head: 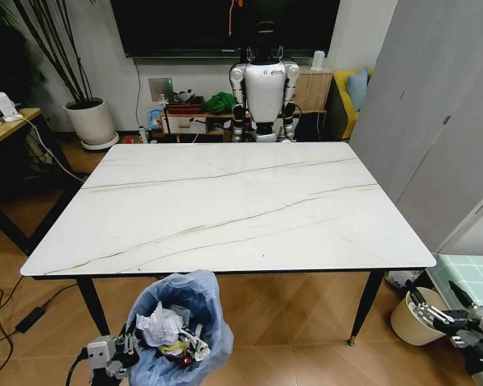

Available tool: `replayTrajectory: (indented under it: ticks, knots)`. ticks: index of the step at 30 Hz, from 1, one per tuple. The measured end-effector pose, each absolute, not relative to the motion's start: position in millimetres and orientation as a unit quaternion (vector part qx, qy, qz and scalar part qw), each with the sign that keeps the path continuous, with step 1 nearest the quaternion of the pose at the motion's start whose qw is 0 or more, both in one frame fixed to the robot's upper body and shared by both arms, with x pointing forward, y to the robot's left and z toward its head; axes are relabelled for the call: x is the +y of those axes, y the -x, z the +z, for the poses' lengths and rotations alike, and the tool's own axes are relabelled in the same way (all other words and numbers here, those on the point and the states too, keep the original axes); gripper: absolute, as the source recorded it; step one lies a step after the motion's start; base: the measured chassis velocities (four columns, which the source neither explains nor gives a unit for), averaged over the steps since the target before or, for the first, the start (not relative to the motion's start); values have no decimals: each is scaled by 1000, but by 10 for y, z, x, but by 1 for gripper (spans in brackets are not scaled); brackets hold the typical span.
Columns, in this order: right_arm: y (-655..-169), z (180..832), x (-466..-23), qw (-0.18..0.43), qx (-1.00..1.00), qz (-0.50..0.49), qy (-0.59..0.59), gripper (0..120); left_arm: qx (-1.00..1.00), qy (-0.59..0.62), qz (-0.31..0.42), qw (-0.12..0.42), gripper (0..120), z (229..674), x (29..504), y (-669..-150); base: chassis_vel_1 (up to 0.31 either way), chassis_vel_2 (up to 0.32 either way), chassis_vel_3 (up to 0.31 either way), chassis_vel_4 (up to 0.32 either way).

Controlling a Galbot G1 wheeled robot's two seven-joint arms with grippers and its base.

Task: Pick up the trash bin and place the trash from the table into it.

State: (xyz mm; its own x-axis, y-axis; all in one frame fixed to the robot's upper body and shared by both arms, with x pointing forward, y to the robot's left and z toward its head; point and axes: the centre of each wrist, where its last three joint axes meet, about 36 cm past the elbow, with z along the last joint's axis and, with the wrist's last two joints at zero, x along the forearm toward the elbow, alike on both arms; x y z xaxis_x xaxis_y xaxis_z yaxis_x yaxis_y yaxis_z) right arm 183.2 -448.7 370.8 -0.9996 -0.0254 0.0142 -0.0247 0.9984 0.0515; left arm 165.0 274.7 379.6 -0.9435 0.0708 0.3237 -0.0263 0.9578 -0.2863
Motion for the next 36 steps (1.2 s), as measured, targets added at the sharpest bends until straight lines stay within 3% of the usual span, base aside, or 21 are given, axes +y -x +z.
replayTrajectory:
  ticks: [11,36]
  knots:
    - [-1837,3711,-4485,7,-1000,-26,-13,100,-963,9,193,189,0,3647,2627,-1639,0,0,0,0]
    - [-1839,3711,-4483,7,-1000,-27,-13,100,-966,11,171,191,0,3646,2595,-1663,0,0,0,0]
